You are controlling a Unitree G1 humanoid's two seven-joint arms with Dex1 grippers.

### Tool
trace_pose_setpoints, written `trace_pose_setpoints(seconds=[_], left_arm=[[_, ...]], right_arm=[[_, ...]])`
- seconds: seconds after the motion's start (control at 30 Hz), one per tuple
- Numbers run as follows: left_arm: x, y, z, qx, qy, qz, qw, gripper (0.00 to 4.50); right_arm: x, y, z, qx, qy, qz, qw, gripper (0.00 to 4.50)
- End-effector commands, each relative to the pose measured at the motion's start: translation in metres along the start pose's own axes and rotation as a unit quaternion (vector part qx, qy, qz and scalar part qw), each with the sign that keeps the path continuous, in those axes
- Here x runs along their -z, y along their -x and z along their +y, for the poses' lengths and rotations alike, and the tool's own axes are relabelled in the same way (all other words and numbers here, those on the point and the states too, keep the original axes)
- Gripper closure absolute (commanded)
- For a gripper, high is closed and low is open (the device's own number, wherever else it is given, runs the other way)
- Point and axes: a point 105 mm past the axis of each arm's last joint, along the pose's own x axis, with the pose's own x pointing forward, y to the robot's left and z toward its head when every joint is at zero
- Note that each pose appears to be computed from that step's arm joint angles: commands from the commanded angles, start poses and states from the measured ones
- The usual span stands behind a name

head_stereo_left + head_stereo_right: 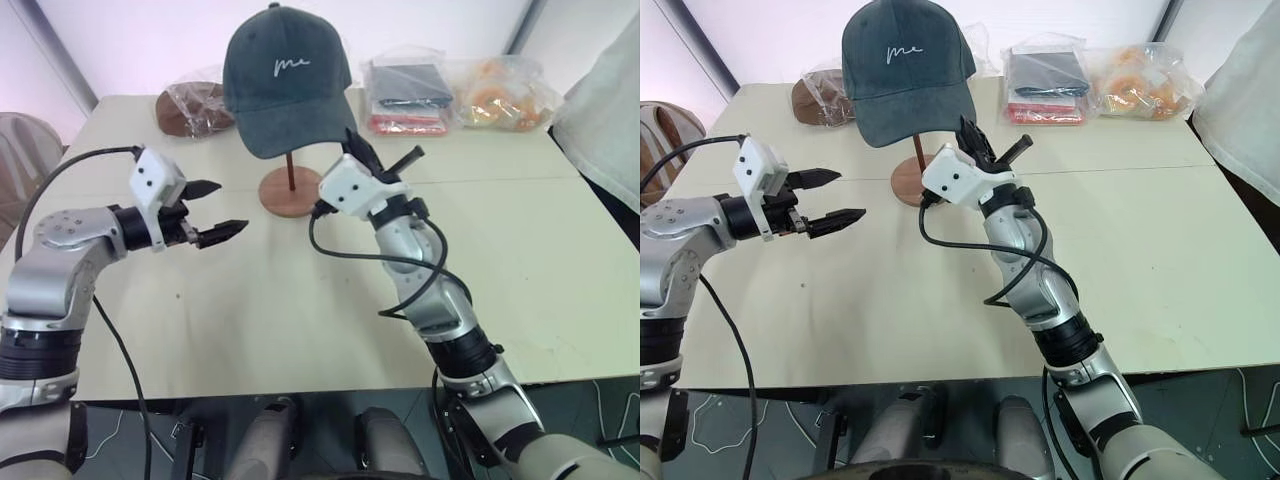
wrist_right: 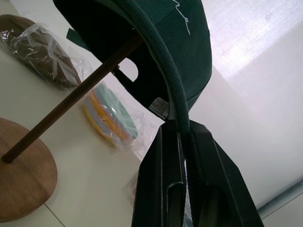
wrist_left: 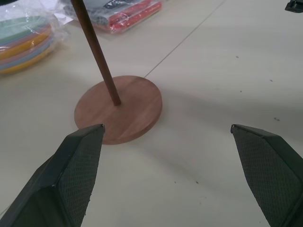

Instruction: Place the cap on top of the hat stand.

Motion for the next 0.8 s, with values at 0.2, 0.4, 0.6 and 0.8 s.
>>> trace_pose_setpoints(seconds=[0.2,0.4,0.6,0.8], left_arm=[[-0.012,0.011,0.004,-0.011,-0.026,-0.004,1.000,0.00],[-0.013,0.016,0.008,-0.017,-0.029,-0.004,0.999,0.00],[-0.015,0.019,0.013,-0.027,-0.034,-0.006,0.999,0.00],[-0.020,0.022,0.018,-0.029,-0.041,-0.011,0.999,0.00]], right_arm=[[-0.017,0.006,-0.006,-0.003,-0.002,-0.040,0.999,1.56],[-0.005,0.015,0.007,-0.097,-0.022,-0.009,0.995,0.05],[0.023,0.042,0.016,-0.259,-0.038,0.044,0.964,0.05],[0.033,0.063,0.000,-0.360,-0.050,0.042,0.931,0.05]])
